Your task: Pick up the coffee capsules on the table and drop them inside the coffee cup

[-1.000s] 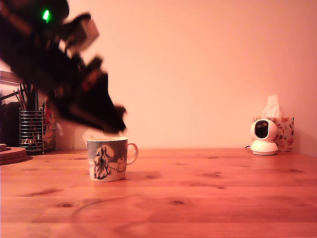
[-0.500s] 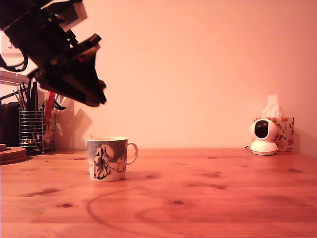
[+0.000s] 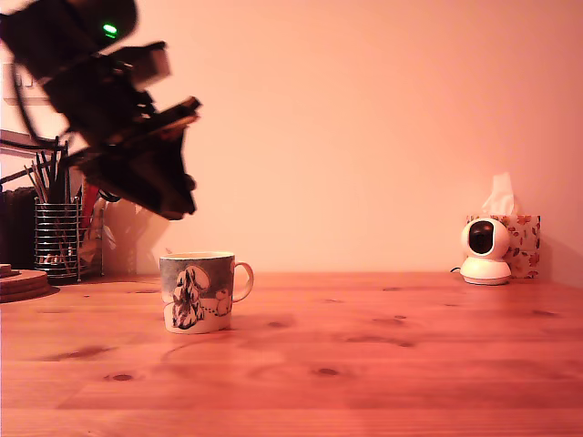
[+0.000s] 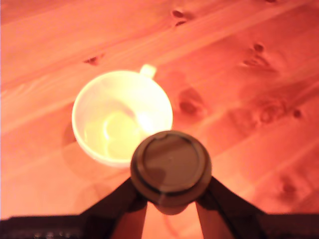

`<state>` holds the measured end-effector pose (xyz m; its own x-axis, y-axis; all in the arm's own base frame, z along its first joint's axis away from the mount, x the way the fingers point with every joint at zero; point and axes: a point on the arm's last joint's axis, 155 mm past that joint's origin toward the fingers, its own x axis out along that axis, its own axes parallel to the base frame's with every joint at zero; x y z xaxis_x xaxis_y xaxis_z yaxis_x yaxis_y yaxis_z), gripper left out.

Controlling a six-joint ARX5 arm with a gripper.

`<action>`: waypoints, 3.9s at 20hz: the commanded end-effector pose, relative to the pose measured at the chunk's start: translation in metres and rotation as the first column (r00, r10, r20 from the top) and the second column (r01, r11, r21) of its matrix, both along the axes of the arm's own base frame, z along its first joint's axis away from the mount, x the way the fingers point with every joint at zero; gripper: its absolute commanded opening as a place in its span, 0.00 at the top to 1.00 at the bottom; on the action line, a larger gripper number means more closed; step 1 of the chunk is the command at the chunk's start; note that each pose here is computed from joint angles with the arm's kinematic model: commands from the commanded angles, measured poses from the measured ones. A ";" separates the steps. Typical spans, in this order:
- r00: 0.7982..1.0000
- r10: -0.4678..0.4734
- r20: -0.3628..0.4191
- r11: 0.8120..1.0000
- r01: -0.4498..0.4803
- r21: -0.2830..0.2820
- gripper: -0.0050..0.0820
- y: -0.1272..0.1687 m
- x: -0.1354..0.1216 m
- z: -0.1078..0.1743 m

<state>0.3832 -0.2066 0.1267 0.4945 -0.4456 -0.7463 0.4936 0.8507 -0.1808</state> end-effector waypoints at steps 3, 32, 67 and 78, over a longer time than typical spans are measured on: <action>1.000 0.012 0.003 1.000 -0.012 0.002 0.85 -0.003 0.013 0.009; 0.981 0.075 -0.180 0.995 -0.062 0.079 0.81 0.008 0.042 -0.035; 0.995 -0.058 -0.080 0.998 0.057 -0.010 0.97 -0.010 0.033 0.017; 0.997 -0.055 0.052 0.990 0.061 -0.126 0.97 0.002 -0.024 0.058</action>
